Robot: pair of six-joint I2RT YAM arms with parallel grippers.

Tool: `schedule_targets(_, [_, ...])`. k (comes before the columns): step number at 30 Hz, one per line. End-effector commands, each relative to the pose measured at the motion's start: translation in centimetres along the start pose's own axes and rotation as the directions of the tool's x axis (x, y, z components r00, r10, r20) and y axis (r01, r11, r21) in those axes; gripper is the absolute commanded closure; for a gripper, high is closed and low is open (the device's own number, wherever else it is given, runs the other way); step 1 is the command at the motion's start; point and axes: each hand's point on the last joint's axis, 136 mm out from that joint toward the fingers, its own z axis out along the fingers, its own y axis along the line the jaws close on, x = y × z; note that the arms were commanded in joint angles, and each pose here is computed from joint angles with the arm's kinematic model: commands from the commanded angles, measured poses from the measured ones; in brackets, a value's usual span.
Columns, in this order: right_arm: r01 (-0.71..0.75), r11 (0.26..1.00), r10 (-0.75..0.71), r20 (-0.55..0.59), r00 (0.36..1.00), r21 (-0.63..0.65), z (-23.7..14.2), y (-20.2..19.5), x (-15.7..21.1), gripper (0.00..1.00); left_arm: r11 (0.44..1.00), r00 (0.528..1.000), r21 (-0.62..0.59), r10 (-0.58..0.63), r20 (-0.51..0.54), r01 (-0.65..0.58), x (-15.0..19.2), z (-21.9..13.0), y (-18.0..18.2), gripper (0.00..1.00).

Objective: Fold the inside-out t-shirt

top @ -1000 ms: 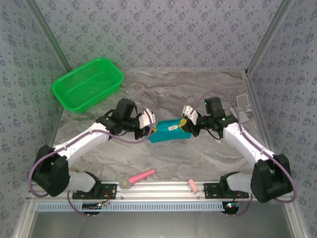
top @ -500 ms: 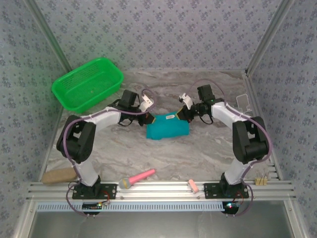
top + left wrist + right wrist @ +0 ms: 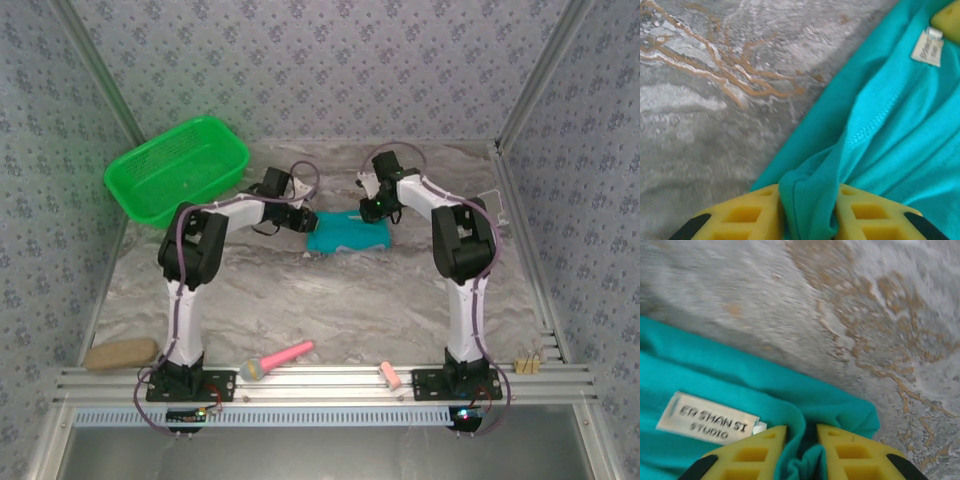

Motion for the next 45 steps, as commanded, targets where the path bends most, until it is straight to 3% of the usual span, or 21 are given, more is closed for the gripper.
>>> schedule_targets(1, [-0.100,0.990,0.113,-0.140,0.984,0.096,0.0,-2.4,3.0,0.74,0.985,0.984,-0.113,-0.141,-0.106,0.129,2.4,0.9,3.1,0.66])
schedule_targets(6, [-0.241,0.967,0.245,0.042,0.969,-0.079,-2.9,-1.5,0.6,0.50,0.984,0.985,-0.075,-0.165,-0.055,0.160,1.1,-0.6,2.2,0.54])
schedule_targets(8, [-0.279,0.953,0.292,0.103,0.951,-0.122,-4.8,-1.6,-0.2,0.49,0.983,0.986,-0.083,-0.168,-0.010,0.166,-0.4,-2.6,1.7,0.25])
schedule_targets(9, [-0.290,0.949,0.305,0.136,0.942,-0.120,-5.9,-1.8,-0.6,0.49,0.982,0.986,-0.089,-0.168,0.017,0.169,-1.4,-3.9,1.4,0.24])
schedule_targets(15, [-0.384,0.923,0.371,0.296,0.880,-0.012,-12.1,-3.6,-1.8,0.43,0.981,0.974,-0.110,-0.139,0.180,0.161,-5.8,-10.8,-2.1,0.23])
schedule_targets(19, [-0.440,0.896,0.432,0.347,0.832,-0.061,-13.7,-2.5,-1.2,0.43,0.998,0.982,-0.043,-0.037,0.184,0.046,-5.8,-10.7,-7.5,0.28])
schedule_targets(21, [-0.471,0.866,0.501,0.318,0.805,-0.171,-13.4,-0.6,-0.7,0.53,1.000,0.989,-0.002,-0.005,0.150,0.006,-4.8,-9.2,-10.1,0.29])
schedule_targets(23, [-0.438,0.852,0.514,0.301,0.803,-0.287,-12.7,1.6,-0.8,0.78,1.000,0.991,-0.002,0.015,0.133,-0.015,-4.1,-7.4,-11.0,0.31])
schedule_targets(26, [-0.463,0.836,0.540,0.297,0.787,-0.295,-10.3,2.3,0.4,0.86,0.998,0.993,-0.061,0.019,0.112,-0.012,-3.0,-4.3,-10.0,0.35])
schedule_targets(32, [-0.528,0.814,0.578,0.251,0.776,-0.241,-4.2,1.6,2.4,0.86,0.976,0.998,-0.213,-0.030,0.059,0.042,-0.5,1.0,-4.9,0.36])
schedule_targets(35, [-0.584,0.792,0.610,0.222,0.761,-0.177,-2.0,0.6,4.7,0.87,0.974,0.996,-0.210,-0.078,0.051,0.087,1.4,2.3,-3.8,0.36])
schedule_targets(41, [-0.559,0.802,0.594,0.181,0.784,-0.211,-0.3,1.7,6.8,0.83,0.972,0.993,-0.202,-0.117,0.019,0.118,5.1,2.9,-3.0,0.35])
schedule_targets(45, [-0.407,0.882,0.456,0.212,0.864,-0.240,-3.1,3.1,4.5,0.69,0.983,0.990,-0.124,-0.136,0.030,0.139,3.7,0.6,-4.6,0.33])
